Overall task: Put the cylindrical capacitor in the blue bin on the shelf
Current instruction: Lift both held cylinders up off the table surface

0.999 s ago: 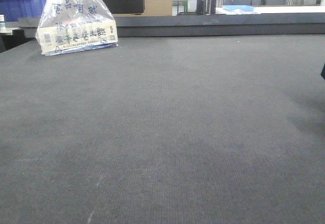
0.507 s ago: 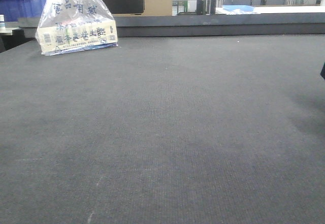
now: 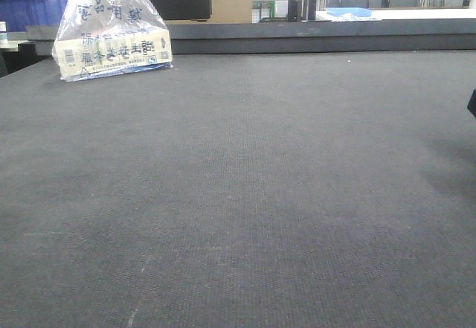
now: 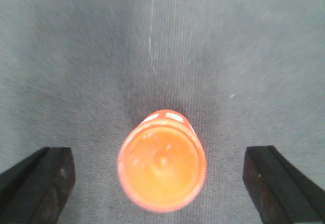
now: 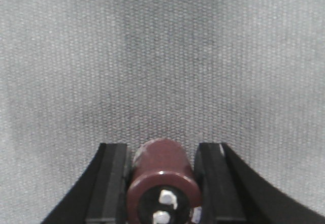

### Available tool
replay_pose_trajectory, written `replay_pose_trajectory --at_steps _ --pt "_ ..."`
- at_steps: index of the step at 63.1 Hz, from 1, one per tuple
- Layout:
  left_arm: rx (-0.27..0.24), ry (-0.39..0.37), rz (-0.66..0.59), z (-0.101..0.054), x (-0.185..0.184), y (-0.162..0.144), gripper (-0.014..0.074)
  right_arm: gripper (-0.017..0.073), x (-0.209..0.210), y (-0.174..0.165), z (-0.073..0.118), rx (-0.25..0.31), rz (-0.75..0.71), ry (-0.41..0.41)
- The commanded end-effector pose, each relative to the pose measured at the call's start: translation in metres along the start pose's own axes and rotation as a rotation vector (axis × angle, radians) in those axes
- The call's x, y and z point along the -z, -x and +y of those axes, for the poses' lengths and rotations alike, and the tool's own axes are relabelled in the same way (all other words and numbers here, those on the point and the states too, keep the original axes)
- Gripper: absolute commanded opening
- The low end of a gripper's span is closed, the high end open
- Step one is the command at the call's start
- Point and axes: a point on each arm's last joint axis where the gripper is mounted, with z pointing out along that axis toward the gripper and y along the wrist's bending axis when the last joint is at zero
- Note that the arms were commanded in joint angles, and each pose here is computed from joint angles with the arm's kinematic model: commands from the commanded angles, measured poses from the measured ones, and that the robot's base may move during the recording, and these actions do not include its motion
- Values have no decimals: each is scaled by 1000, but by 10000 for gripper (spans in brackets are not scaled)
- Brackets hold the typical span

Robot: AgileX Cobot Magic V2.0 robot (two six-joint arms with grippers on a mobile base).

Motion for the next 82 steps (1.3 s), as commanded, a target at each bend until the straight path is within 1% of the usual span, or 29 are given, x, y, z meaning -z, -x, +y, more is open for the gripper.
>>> replay_pose_trajectory --at_steps 1,6,16,20,23,27,39,40,45,49,56,65,71,76,80,82 --pt "3 -11 36 -4 -14 2 571 -162 1 2 1 2 -19 3" --pt "2 -8 63 -5 -27 4 571 -162 1 2 1 2 -19 3" --pt "65 -35 126 -2 -46 5 566 -162 1 2 1 2 -19 3" --pt "73 -36 135 -1 -47 4 544 -162 1 2 1 2 -19 3" --pt "74 -38 136 -1 -47 4 500 -162 1 2 1 2 -19 3" --pt "78 -41 143 -1 -47 3 417 -162 1 3 1 2 -24 3" --pt "83 -47 144 -2 -47 3 74 -162 1 4 1 2 -36 4" --pt "83 -47 144 -2 -47 3 29 -162 1 4 1 2 -36 4" --pt "83 -47 138 -2 -47 4 -113 -162 2 4 1 2 -38 4" --pt "82 -49 124 -1 -45 5 -111 -162 6 4 1 3 -50 5" --pt "84 -53 45 0 -29 7 -111 -162 18 3 2 5 -92 10" --pt "97 -69 -118 4 8 8 -111 -162 43 -1 3 9 -174 19" --pt "103 -88 -269 6 39 5 -111 -162 63 -4 3 13 -284 28" --pt "80 -110 -374 7 55 -3 -111 -162 73 -6 3 21 -408 28" --pt "38 -134 -451 5 62 -11 -111 -162 78 -10 2 22 -485 31" --pt "31 -149 -483 4 66 -16 -111 -162 82 -13 2 23 -523 33"
